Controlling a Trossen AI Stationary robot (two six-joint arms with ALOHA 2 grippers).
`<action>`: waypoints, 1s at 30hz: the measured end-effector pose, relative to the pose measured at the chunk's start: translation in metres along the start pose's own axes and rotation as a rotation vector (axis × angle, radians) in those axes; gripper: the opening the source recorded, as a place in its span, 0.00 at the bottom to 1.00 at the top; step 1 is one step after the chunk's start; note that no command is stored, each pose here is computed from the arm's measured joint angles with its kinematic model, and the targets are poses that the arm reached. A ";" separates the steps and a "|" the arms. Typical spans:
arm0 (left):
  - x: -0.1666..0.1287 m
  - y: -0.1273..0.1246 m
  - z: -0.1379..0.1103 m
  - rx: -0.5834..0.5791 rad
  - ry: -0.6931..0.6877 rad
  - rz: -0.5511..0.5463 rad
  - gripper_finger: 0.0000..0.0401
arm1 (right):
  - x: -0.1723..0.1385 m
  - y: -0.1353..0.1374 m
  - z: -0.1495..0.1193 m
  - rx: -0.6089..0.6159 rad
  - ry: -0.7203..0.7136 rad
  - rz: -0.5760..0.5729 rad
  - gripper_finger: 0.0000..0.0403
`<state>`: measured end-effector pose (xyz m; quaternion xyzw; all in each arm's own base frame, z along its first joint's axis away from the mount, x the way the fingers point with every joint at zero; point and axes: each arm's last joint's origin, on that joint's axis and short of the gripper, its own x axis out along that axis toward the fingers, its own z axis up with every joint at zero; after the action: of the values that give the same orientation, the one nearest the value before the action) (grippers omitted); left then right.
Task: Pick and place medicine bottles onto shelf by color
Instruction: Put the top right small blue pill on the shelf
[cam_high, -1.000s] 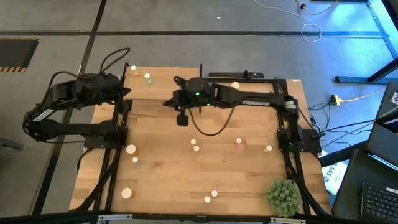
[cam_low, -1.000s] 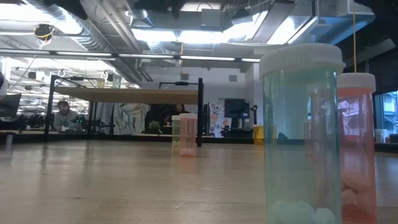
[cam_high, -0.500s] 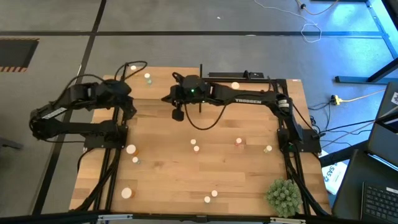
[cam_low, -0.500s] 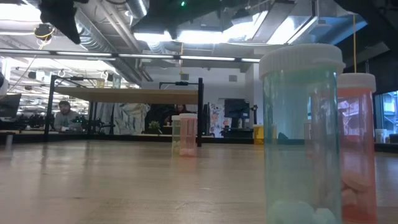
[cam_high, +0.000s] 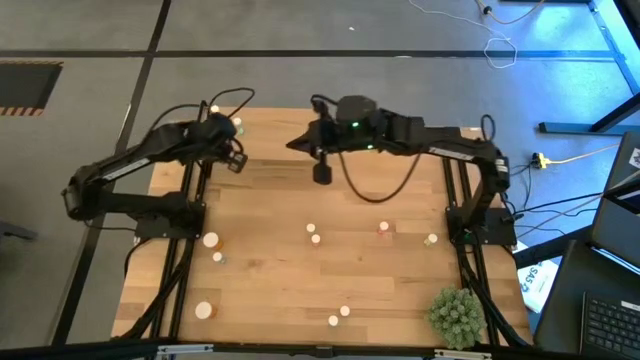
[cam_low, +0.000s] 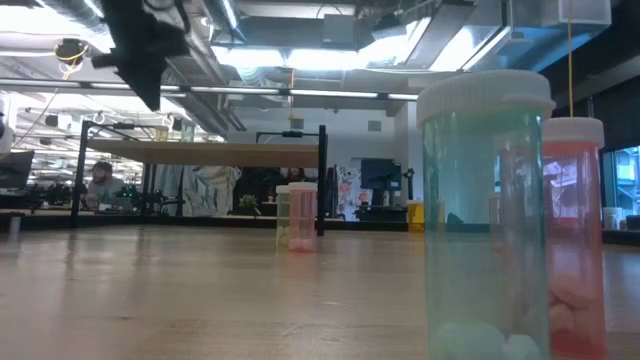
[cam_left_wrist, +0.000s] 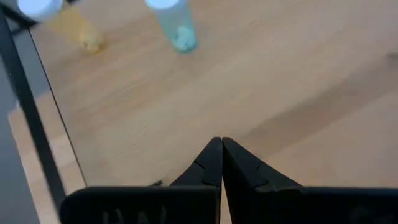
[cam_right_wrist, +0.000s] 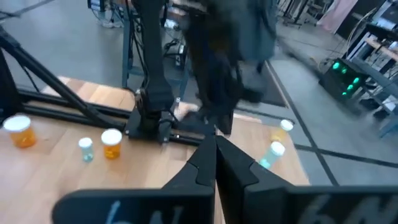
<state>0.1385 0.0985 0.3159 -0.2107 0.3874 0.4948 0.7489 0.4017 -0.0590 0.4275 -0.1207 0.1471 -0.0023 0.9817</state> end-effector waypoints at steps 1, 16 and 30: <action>0.007 0.000 0.003 -0.022 0.021 0.017 0.00 | -0.007 0.000 0.002 0.001 0.006 0.002 0.01; 0.059 0.004 0.035 -0.090 0.021 0.050 0.00 | -0.033 0.001 0.008 0.020 0.056 0.015 0.01; 0.080 0.000 0.040 -0.031 0.041 0.120 0.00 | -0.033 0.001 0.008 0.023 0.056 0.015 0.01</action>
<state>0.1703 0.1726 0.2777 -0.2088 0.4067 0.5402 0.7065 0.3722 -0.0545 0.4437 -0.1084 0.1755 0.0000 0.9785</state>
